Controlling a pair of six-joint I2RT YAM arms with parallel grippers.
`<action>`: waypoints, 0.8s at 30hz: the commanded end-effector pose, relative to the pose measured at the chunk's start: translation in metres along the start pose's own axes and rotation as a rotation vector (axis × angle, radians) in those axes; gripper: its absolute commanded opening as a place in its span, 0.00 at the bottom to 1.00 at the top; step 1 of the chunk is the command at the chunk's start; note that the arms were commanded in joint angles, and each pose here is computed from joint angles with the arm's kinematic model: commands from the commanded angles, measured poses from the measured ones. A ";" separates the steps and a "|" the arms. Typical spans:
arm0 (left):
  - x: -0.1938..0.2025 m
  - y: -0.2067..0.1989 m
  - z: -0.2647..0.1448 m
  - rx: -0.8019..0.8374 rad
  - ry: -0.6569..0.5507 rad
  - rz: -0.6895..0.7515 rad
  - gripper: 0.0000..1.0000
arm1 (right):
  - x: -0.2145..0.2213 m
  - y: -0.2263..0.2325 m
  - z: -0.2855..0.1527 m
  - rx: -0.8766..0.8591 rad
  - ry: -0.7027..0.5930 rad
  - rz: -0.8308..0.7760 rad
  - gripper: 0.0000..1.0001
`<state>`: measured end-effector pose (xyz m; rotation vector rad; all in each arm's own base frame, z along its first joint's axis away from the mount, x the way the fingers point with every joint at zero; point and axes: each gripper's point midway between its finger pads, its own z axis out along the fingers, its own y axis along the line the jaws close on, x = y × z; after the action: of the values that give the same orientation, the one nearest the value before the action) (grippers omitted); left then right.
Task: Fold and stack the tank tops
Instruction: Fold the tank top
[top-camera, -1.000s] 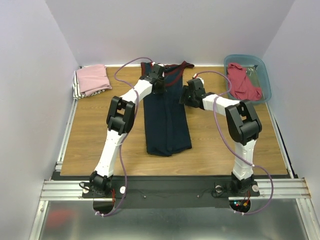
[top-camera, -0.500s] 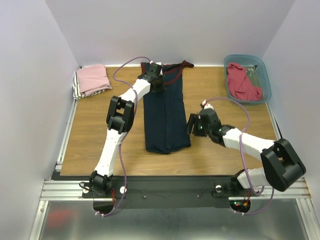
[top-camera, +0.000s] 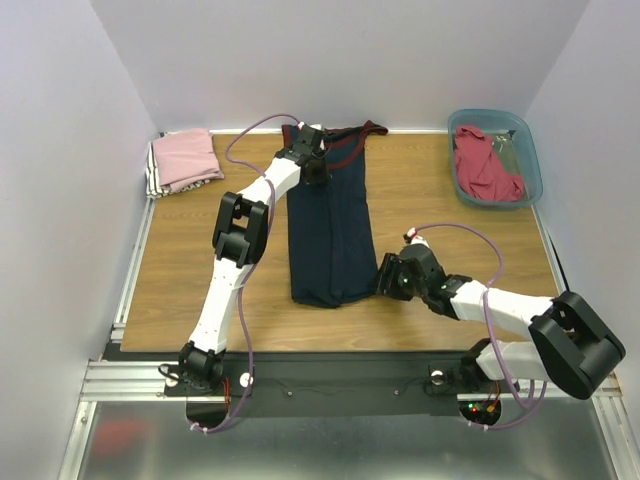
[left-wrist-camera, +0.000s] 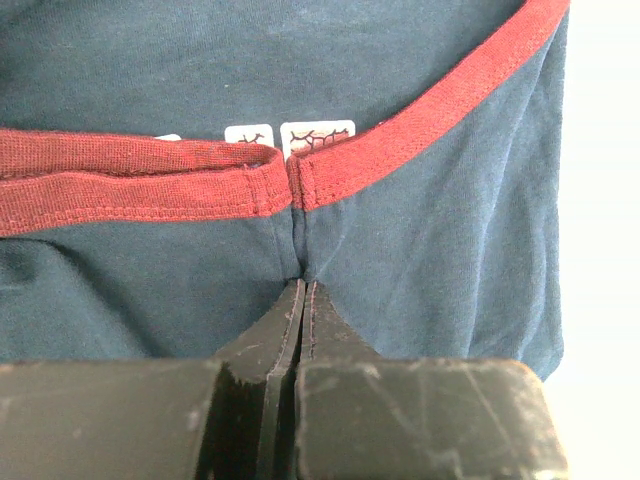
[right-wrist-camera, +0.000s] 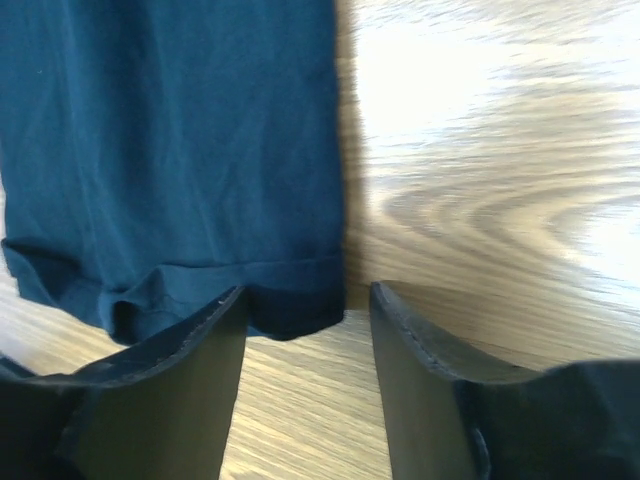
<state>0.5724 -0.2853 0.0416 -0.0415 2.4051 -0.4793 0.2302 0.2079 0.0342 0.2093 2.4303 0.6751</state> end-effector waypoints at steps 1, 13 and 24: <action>-0.014 0.007 -0.003 -0.016 -0.042 -0.013 0.04 | 0.004 0.018 0.005 -0.068 -0.002 0.034 0.53; -0.014 0.016 0.003 -0.023 -0.038 -0.020 0.04 | 0.006 -0.003 -0.025 0.024 -0.030 0.089 0.00; -0.027 -0.003 -0.007 0.066 -0.061 -0.014 0.10 | 0.010 -0.007 -0.038 0.012 -0.037 0.104 0.36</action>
<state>0.5768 -0.2821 0.0432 -0.0583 2.3971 -0.5106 0.2060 0.1944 0.0577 0.3473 2.3802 0.7330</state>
